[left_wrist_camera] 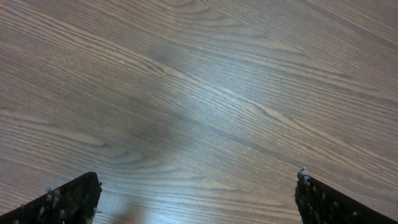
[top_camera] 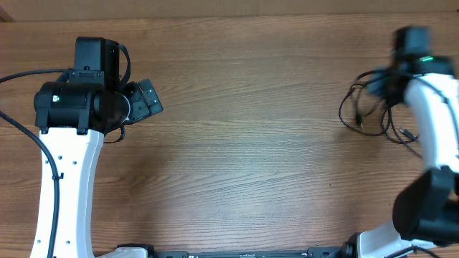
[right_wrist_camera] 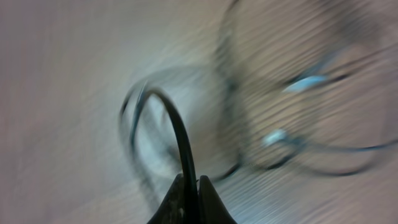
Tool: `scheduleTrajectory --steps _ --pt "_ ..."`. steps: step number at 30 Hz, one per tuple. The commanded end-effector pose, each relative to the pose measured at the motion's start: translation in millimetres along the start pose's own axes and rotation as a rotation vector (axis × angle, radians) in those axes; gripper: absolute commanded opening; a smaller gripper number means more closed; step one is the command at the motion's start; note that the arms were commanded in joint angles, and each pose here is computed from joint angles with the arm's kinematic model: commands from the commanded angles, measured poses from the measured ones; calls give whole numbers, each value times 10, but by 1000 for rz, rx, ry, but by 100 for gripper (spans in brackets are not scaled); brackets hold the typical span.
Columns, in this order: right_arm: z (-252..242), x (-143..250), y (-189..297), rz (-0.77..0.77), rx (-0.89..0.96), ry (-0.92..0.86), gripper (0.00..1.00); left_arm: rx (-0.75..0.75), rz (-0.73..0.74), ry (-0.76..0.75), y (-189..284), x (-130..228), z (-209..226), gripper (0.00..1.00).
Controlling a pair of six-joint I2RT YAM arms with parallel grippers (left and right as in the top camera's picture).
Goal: Untangle cables
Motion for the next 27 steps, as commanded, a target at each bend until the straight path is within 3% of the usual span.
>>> scheduleTrajectory --steps 1,6,13,14,19,21,27 --pt "-530 -372 744 -269 134 -206 4 1 6 -25 -9 11 -6 100" --pt "-1038 -539 1062 -375 181 -363 4 1 6 -25 -9 11 -6 100" --pt "-1242 -458 673 -249 184 -447 4 12 17 -25 -9 23 -12 100" --pt "-1236 -442 601 -228 189 -443 8 11 18 -25 -9 24 -11 100" --pt "-1187 -403 333 -136 169 -425 68 8 24 -26 -9 33 -6 100" --pt "-1167 -398 318 -122 141 -423 76 8 24 -26 -9 33 -7 100" --pt "-1116 -382 316 -96 72 -409 84 8 24 -26 -9 33 -6 100"
Point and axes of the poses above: each gripper's point midway between its finger pads, its own y axis back along the fingers, its own z axis along the line the jaws close on, x = y × z, the point moved 10 cm from there along y, back along the fingers, and after that the axes turned 1 degree about -y, right-handed, at the moved point
